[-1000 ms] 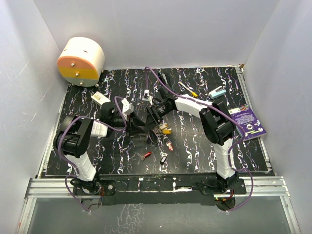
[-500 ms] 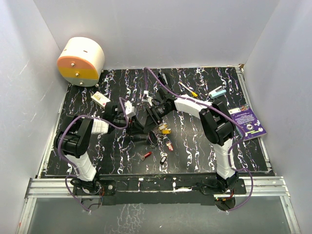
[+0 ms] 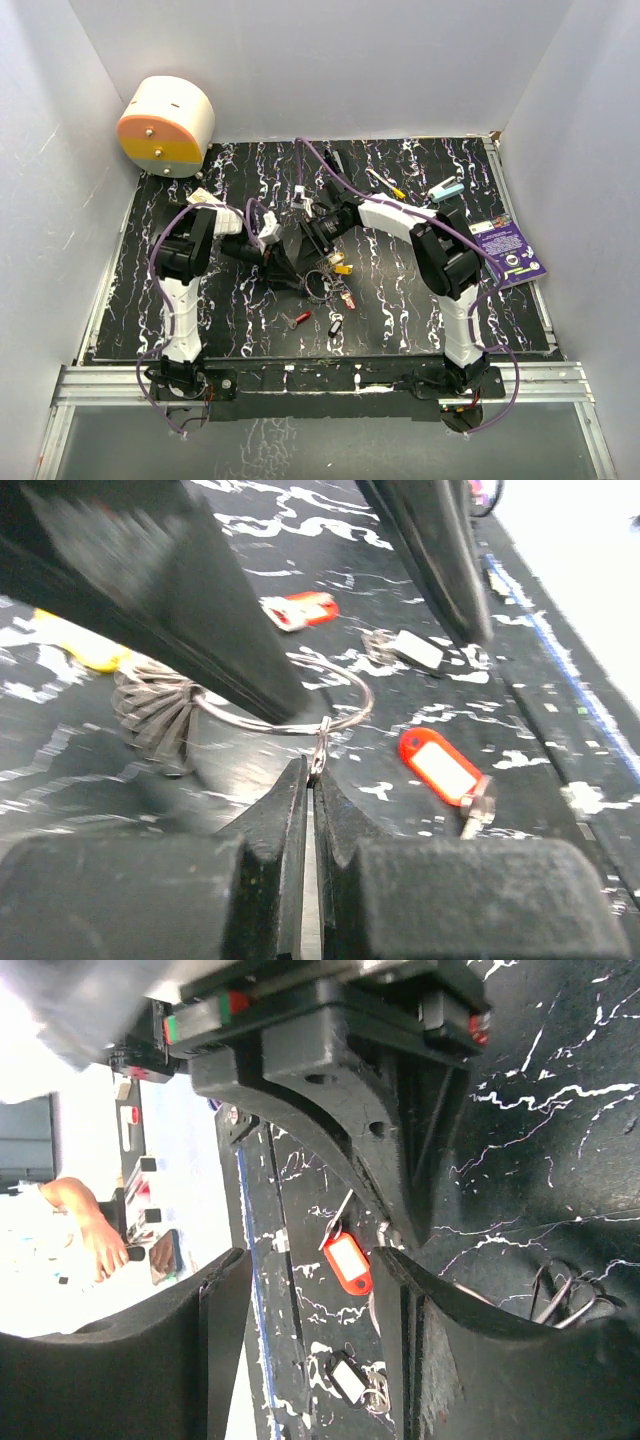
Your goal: Put the keys on the keyring
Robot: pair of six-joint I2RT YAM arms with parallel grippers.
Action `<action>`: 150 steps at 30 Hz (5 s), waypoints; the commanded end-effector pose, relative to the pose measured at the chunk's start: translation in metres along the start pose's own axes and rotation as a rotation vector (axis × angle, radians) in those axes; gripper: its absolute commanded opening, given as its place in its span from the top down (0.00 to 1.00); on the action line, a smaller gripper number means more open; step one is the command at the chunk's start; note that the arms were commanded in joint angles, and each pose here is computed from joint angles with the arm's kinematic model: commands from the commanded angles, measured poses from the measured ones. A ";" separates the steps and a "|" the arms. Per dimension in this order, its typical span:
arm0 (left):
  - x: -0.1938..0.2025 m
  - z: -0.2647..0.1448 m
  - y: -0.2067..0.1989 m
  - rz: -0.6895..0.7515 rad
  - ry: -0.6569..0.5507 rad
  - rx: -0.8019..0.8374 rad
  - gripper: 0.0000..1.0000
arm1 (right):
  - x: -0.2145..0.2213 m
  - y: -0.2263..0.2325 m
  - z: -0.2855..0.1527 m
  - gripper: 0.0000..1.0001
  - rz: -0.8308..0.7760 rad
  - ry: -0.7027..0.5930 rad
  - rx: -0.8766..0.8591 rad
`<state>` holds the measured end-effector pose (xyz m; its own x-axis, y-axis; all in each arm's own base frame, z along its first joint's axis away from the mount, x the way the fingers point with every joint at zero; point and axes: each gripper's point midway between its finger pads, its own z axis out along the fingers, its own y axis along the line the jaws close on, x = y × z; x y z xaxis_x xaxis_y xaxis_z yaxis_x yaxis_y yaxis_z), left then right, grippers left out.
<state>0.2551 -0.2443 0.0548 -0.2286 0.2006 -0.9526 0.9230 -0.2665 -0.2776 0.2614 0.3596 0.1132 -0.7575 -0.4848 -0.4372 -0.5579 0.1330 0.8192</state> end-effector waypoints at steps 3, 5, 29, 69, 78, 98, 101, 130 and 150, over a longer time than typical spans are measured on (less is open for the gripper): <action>-0.023 0.003 -0.040 0.003 -0.091 0.017 1.00 | -0.019 0.022 -0.012 0.41 -0.147 -0.040 0.044; -0.025 0.002 -0.043 0.014 -0.090 0.016 1.00 | -0.025 0.012 -0.015 0.39 -0.173 -0.056 0.144; -0.019 0.003 -0.036 -0.038 -0.103 0.009 1.00 | -0.031 0.030 -0.009 0.35 -0.706 -0.288 0.421; -0.015 0.003 -0.037 -0.034 -0.094 0.015 1.00 | 0.012 0.014 0.019 0.53 -0.649 -0.183 0.293; -0.016 0.003 -0.037 -0.032 -0.093 0.015 1.00 | 0.014 0.007 0.023 0.55 -0.643 -0.175 0.290; -0.027 0.000 -0.038 -0.031 -0.075 0.023 0.66 | 0.017 0.006 0.019 0.92 -0.637 -0.173 0.316; -0.041 -0.004 -0.037 -0.005 -0.058 0.023 0.61 | 0.016 0.012 0.013 0.92 -0.648 -0.187 0.335; -0.170 -0.052 0.021 0.133 0.200 -0.708 0.03 | -0.039 0.035 -0.199 0.92 -0.563 -0.687 0.892; 0.005 0.043 -0.082 0.139 0.621 -0.321 0.08 | -0.016 0.019 -0.203 0.92 -0.384 -0.705 0.919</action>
<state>0.1867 -0.2578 0.0767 -0.0306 0.6734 -0.7386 0.9995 0.0141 -0.0286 0.3294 0.1898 0.1873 -0.4129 -0.1548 -0.8975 -0.5929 0.7937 0.1358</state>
